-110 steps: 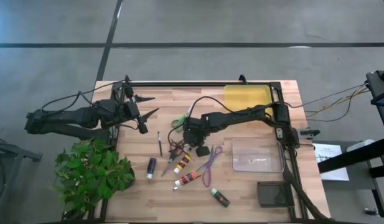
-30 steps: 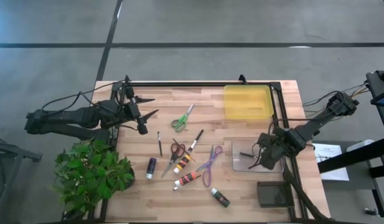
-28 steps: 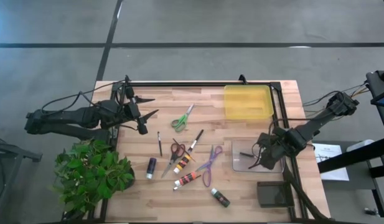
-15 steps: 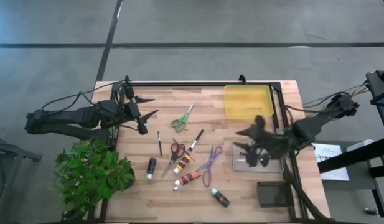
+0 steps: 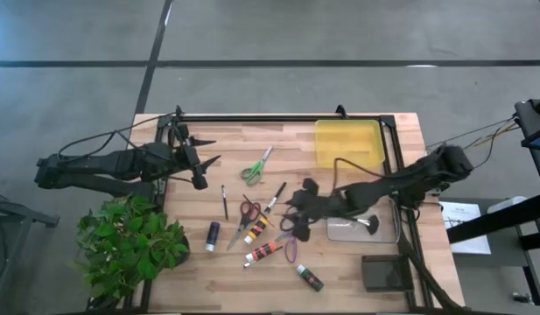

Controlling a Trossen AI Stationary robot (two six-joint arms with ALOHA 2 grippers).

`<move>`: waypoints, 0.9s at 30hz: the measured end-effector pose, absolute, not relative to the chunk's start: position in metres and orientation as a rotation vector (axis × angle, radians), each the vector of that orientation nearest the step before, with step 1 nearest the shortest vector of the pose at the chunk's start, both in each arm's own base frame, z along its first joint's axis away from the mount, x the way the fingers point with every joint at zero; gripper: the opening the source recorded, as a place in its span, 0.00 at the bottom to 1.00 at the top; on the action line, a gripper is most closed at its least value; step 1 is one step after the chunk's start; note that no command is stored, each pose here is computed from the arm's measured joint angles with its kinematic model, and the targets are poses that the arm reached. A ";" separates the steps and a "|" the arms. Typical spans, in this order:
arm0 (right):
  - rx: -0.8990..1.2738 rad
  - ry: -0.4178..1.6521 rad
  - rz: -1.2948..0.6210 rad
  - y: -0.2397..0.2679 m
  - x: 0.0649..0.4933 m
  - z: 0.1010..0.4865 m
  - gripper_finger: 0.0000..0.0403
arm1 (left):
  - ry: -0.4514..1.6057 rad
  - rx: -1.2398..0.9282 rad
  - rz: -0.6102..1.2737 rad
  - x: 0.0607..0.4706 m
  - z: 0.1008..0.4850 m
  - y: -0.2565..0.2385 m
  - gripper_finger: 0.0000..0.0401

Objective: Pick & Place Paint Supplies
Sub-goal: Put the gold paint brush into the transparent bin

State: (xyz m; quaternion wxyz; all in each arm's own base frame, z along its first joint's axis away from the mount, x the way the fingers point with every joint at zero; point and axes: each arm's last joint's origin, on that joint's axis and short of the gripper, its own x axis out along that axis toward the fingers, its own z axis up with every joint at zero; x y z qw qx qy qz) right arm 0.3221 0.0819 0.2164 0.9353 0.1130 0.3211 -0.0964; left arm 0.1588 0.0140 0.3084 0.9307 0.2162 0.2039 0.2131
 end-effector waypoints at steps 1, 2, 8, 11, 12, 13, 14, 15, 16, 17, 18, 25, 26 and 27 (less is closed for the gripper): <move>0.241 0.678 -0.184 0.083 0.326 0.211 0.50 | 0.420 0.443 0.437 0.159 0.308 0.014 0.53; 0.247 0.697 -0.175 0.085 0.331 0.206 0.50 | 0.424 0.443 0.437 0.159 0.308 0.014 0.53; 0.232 0.791 -0.170 0.092 0.355 0.181 0.50 | 0.434 0.425 0.439 0.158 0.306 0.014 0.53; 0.218 0.833 -0.180 0.094 0.363 0.170 0.50 | 0.437 0.417 0.440 0.158 0.306 0.014 0.53; 0.214 0.844 -0.182 0.095 0.365 0.166 0.50 | 0.439 0.414 0.440 0.158 0.306 0.014 0.53; 0.213 0.853 -0.184 0.096 0.368 0.163 0.50 | 0.443 0.412 0.440 0.158 0.305 0.014 0.53; 0.212 0.859 -0.185 0.096 0.369 0.160 0.50 | 0.445 0.407 0.440 0.157 0.305 0.014 0.53; 0.212 0.867 -0.187 0.097 0.372 0.157 0.50 | 0.445 0.402 0.441 0.158 0.305 0.014 0.53; 0.222 0.866 -0.185 0.098 0.374 0.156 0.50 | 0.445 0.399 0.442 0.157 0.305 0.014 0.53; 0.230 0.868 -0.188 0.098 0.376 0.154 0.50 | 0.446 0.394 0.442 0.157 0.305 0.014 0.53; 0.236 0.876 -0.192 0.099 0.377 0.152 0.50 | 0.446 0.391 0.442 0.157 0.304 0.014 0.53; 0.285 0.925 -0.237 0.101 0.386 0.143 0.50 | 0.453 0.371 0.445 0.158 0.300 0.014 0.53; 0.286 0.940 -0.246 0.101 0.387 0.140 0.50 | 0.455 0.371 0.444 0.158 0.299 0.014 0.53; 0.284 0.954 -0.252 0.101 0.388 0.138 0.50 | 0.456 0.371 0.444 0.158 0.299 0.014 0.53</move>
